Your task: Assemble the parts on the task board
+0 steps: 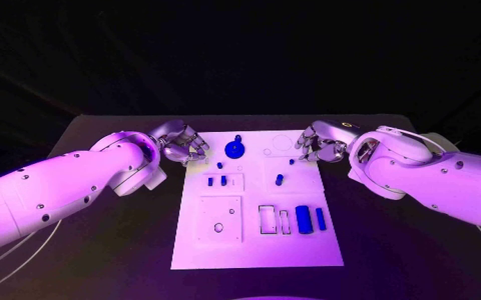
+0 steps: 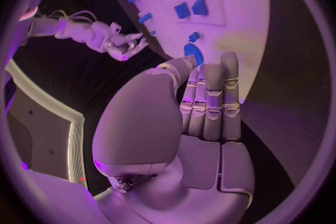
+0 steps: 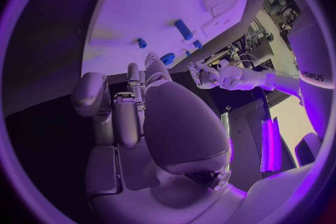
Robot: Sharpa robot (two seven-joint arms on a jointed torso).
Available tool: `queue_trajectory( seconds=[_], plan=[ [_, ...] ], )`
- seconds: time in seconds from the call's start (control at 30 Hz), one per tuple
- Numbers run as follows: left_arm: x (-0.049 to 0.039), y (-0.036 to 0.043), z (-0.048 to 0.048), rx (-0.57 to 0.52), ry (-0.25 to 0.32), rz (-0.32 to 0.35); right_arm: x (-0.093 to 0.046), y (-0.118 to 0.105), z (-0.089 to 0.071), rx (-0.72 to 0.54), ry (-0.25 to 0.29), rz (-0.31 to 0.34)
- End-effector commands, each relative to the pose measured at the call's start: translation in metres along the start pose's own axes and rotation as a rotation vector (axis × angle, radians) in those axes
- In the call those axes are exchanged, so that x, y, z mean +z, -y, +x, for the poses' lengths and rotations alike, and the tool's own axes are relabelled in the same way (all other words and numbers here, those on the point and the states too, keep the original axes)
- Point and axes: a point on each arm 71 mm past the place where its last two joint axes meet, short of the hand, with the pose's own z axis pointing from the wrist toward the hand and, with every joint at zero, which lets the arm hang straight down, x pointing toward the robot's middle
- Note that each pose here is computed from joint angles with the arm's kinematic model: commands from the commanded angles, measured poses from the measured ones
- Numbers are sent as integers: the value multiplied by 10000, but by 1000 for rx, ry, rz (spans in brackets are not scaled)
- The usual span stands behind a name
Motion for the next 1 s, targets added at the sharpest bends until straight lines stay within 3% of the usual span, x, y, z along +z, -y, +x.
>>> queue_trajectory(
  seconds=[0.03,0.13,0.3,1.0],
  plan=[
    [-42,34,-45,-522,55,33,-6,9,80,-219,-25,14],
    [-81,32,-49,-663,53,35,-7,12,130,-236,-20,14],
    [-125,33,-55,-763,47,46,6,-32,196,-246,-7,0],
    [-179,82,-40,-820,31,78,137,-217,321,-245,-20,-38]
  ],
)
